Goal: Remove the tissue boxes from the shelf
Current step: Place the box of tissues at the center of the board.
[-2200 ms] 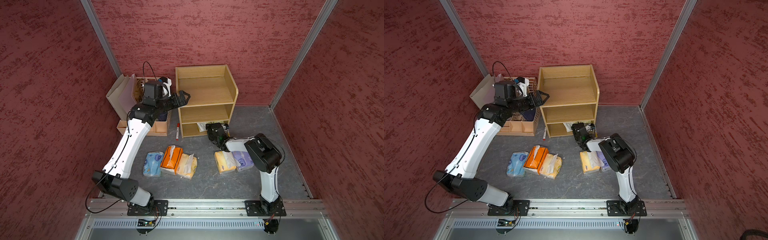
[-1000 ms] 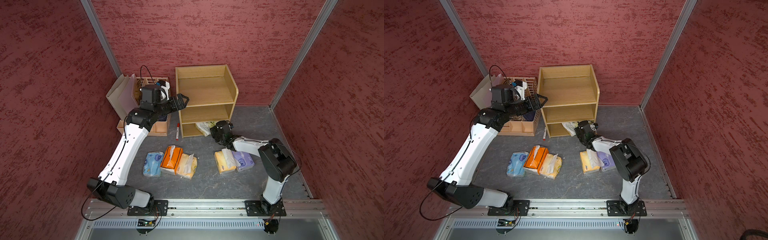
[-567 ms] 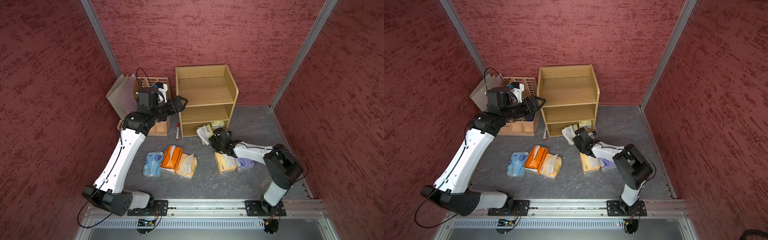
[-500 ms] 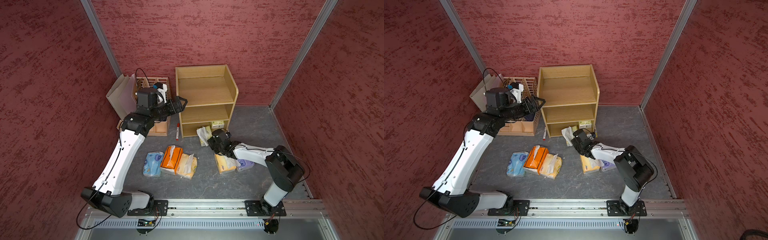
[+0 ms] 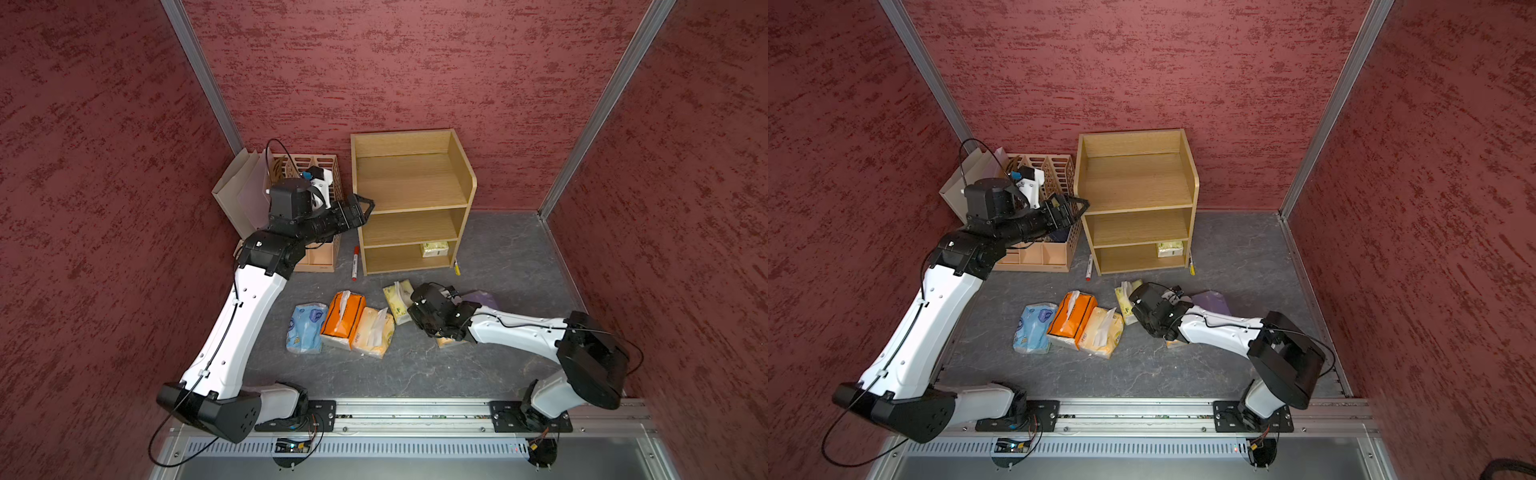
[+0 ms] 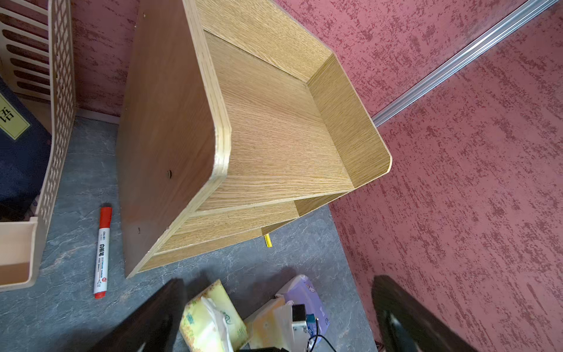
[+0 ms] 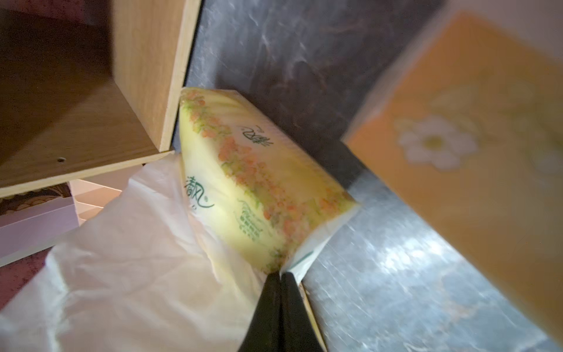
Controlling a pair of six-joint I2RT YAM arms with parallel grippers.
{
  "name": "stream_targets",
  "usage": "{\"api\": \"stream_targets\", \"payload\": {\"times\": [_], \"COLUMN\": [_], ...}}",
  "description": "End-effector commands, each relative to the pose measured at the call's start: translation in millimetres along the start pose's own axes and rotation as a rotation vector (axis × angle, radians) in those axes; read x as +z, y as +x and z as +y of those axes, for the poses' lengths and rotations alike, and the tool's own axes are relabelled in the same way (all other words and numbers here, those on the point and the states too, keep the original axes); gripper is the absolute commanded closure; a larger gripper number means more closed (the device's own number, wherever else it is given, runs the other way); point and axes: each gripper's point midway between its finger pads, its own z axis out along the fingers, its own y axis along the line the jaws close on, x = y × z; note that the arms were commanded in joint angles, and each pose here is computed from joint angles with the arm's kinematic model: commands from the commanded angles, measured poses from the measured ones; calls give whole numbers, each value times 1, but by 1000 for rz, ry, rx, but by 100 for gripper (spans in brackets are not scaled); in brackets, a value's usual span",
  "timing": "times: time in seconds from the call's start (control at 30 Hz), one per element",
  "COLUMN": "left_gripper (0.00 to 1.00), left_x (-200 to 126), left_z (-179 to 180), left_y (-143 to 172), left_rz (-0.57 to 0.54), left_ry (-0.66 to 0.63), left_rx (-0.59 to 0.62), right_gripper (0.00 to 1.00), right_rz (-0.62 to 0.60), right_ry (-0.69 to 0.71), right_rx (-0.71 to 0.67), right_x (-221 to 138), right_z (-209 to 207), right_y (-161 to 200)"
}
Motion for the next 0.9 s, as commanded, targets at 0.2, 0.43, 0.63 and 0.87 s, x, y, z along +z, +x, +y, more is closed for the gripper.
{"api": "stream_targets", "payload": {"times": [0.2, 0.43, 0.63, 0.87], "left_gripper": [0, 0, 0, 0], "left_x": [-7, -3, 0, 6], "left_z": [-10, -5, -5, -8], "left_y": [2, 4, 3, 2], "left_rz": [-15, -14, -14, 3], "left_ry": [54, 42, 47, 60], "left_rx": [-5, 0, 1, 19], "right_gripper": [100, 99, 47, 39], "right_rz": [-37, -37, -137, -295], "right_ry": [92, 84, -125, -262], "right_rx": [-19, -42, -124, -88], "right_x": [-19, -29, -70, -121], "right_z": [-35, -45, -2, 28], "right_y": [22, 37, 14, -60]}}
